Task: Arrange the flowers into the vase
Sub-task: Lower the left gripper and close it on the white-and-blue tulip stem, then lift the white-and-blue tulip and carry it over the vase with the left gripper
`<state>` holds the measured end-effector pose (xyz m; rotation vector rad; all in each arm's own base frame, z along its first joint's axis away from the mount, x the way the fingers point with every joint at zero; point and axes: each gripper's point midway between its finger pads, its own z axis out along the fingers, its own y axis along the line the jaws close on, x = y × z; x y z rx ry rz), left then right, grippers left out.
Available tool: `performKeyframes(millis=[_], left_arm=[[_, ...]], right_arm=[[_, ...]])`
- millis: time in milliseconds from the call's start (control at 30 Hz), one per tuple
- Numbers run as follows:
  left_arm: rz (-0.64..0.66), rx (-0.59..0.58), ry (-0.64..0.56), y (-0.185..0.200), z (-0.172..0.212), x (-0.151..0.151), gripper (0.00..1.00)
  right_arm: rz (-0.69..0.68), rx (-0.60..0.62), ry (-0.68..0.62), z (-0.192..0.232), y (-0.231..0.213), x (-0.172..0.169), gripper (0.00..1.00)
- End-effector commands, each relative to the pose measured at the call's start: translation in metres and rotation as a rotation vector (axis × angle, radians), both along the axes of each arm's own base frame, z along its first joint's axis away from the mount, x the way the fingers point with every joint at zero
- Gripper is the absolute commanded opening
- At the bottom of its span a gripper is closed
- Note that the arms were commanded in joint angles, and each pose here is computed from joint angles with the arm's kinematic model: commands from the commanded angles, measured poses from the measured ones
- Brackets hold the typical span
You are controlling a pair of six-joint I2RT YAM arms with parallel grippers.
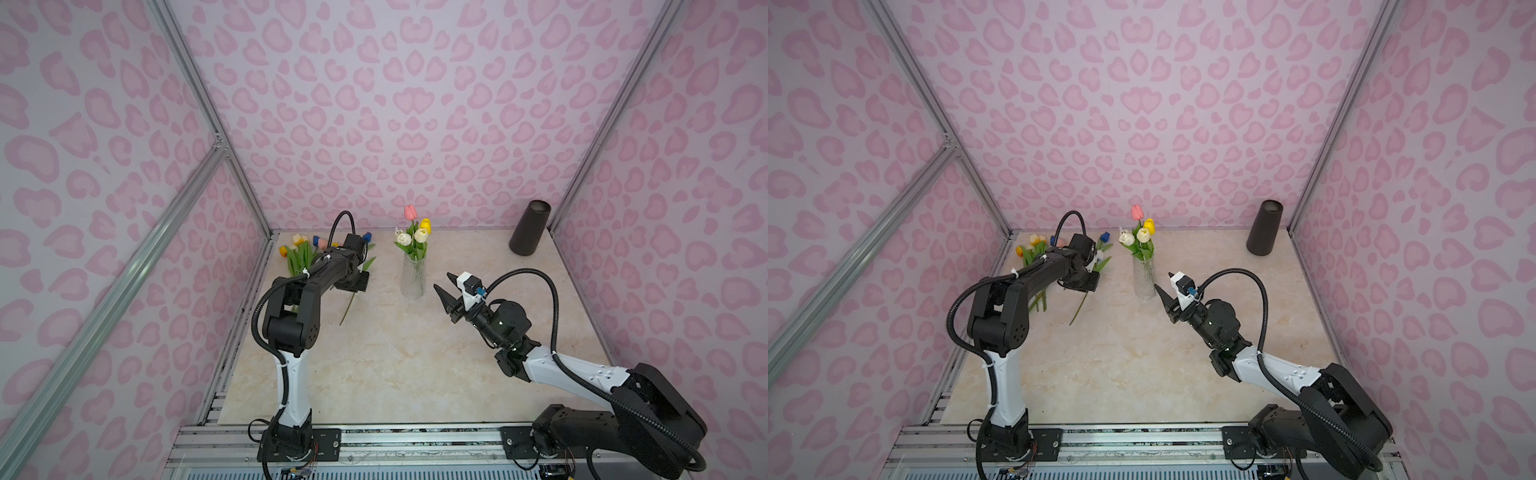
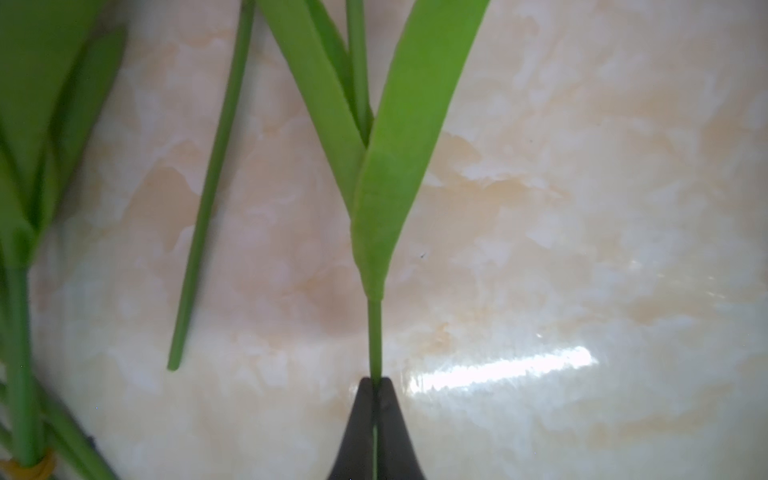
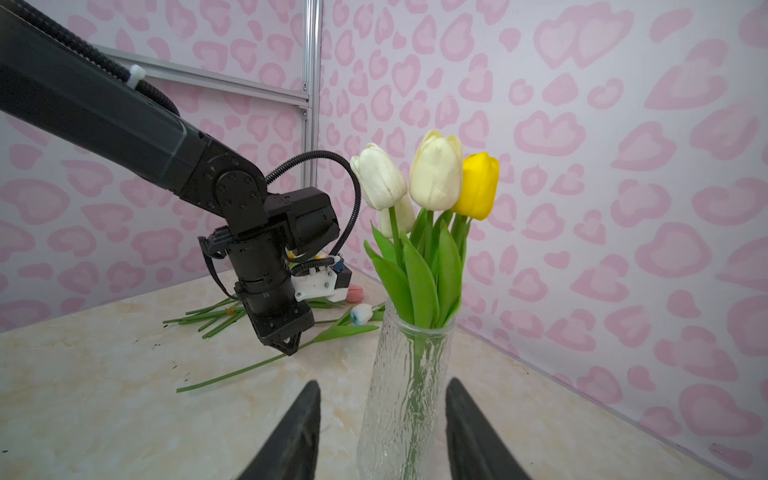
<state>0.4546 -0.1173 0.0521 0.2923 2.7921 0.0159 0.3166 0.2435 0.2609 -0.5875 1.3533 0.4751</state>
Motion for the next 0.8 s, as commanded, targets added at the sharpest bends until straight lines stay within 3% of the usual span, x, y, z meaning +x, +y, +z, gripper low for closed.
performKeyframes(millis=[0,200,400,500,633,767], left_arm=[[0.012,-0.046,-0.077,-0.003,0.033,-0.001,0.03],[-0.007,-0.155,-0.365,-0.007,0.122,-0.004,0.03],[-0.124,-0.471,-0.837,-0.029,0.234,-0.046,0.03],[-0.195,-0.585,-1.006,-0.036,0.275,-0.071,0.03],[-0.388,-0.737,-1.106,-0.061,0.301,-0.103,0.03],[-0.501,-0.841,-1.262,-0.072,0.326,-0.135,0.03]], right_arm=[[-0.043,0.007,-0.016,0.002,-0.007,0.002,0.49],[-0.124,0.031,-0.028,0.004,-0.022,0.006,0.48],[-0.188,0.059,-0.046,0.009,-0.033,0.009,0.48],[-0.186,0.081,-0.054,0.013,-0.034,0.009,0.49],[-0.178,0.109,-0.061,0.016,-0.033,0.008,0.49],[-0.167,0.117,-0.071,0.02,-0.03,0.007,0.49]])
